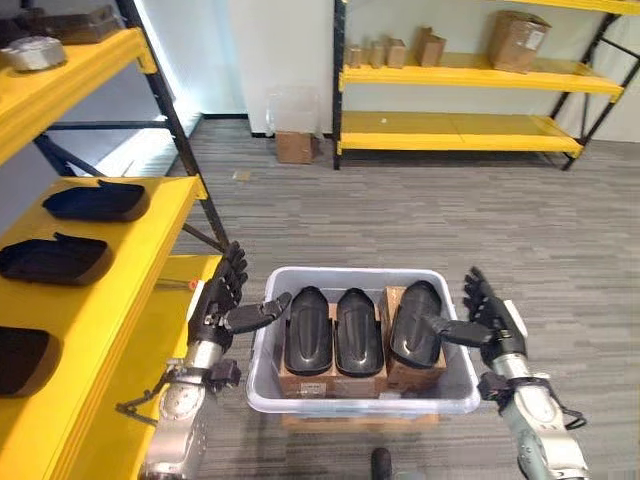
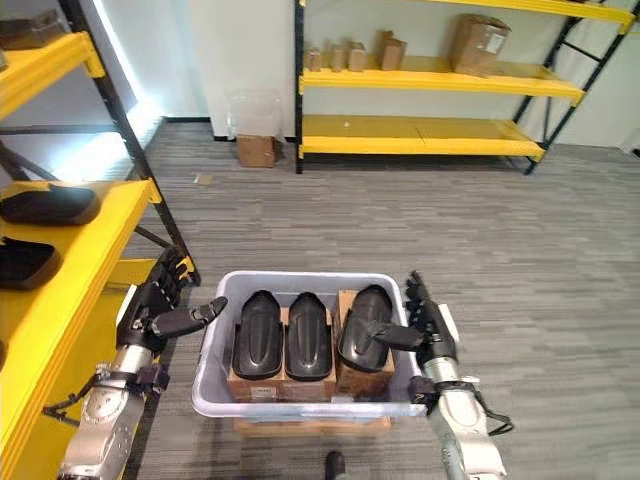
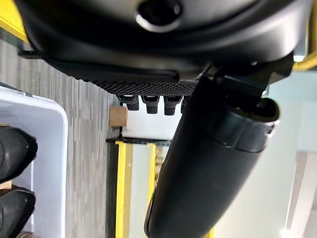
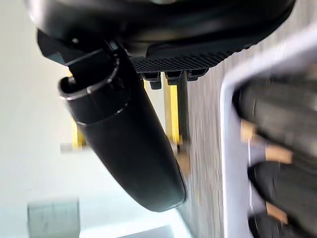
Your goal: Move parts from the plastic box to the shelf.
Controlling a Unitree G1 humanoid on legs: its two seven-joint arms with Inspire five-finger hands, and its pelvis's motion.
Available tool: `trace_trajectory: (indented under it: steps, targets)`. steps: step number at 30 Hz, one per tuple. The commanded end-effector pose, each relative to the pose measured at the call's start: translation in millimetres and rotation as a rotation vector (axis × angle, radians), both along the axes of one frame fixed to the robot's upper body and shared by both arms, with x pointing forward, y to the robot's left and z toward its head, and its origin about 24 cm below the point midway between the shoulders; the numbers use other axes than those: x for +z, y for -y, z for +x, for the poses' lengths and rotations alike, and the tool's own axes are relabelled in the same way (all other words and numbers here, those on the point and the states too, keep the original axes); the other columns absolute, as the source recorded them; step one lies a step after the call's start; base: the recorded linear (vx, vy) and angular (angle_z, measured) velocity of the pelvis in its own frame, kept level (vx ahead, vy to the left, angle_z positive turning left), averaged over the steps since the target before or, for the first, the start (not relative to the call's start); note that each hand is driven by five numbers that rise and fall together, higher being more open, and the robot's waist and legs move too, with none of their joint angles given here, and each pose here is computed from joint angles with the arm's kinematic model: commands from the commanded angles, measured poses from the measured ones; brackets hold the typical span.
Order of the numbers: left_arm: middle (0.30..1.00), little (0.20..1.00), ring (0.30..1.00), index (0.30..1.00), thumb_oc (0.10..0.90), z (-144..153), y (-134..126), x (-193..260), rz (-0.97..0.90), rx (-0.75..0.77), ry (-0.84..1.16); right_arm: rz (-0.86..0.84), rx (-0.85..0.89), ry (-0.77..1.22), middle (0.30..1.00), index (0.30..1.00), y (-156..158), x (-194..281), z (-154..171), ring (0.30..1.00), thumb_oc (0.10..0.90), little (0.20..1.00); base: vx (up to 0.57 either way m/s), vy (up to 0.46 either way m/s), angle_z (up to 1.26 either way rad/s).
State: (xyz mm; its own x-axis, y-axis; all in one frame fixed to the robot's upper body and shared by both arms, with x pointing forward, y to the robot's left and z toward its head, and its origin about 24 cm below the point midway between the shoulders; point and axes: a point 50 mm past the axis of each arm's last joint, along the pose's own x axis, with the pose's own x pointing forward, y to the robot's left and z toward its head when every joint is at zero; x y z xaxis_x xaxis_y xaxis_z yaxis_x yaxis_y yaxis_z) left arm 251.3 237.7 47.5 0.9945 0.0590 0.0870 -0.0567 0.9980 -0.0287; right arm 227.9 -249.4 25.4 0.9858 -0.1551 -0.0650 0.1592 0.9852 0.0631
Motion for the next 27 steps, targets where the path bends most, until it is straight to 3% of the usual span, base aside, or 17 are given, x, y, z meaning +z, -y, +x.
trace_trajectory:
  steps: [1,9,12,17,27]
  targets:
    - [1.0,1.0,1.0,1.0,0.9,6.1,-3.9,48.9,0.108,-0.01,0.249,0.097,0.104,0.236,1.0,1.0,-12.2,41.0,13.7,1.0,0.9,1.0,-0.03,-0.137,-0.01]
    - [1.0,1.0,1.0,1.0,0.9,2.5,-8.8,49.8,0.142,0.01,0.237,0.104,0.134,0.209,1.0,1.0,-25.3,30.3,11.5,1.0,0.9,1.0,0.0,-0.292,0.09]
    - [1.0,1.0,1.0,1.0,0.9,-4.3,-15.3,45.5,0.03,0.008,0.207,0.128,0.164,0.231,1.0,1.0,-28.4,33.6,15.9,1.0,0.9,1.0,-0.01,-0.322,0.33]
    - [1.0,1.0,1.0,1.0,0.9,-16.1,-20.5,32.6,0.026,0.021,0.15,0.088,0.192,0.221,1.0,1.0,-26.4,48.6,31.0,1.0,0.9,1.0,-0.05,-0.33,-0.22]
    - [1.0,1.0,1.0,1.0,0.9,-9.9,-13.8,18.0,0.337,-0.018,0.008,0.068,0.187,0.171,1.0,1.0,-28.4,39.2,25.2,1.0,0.9,1.0,0.0,-0.074,-0.2]
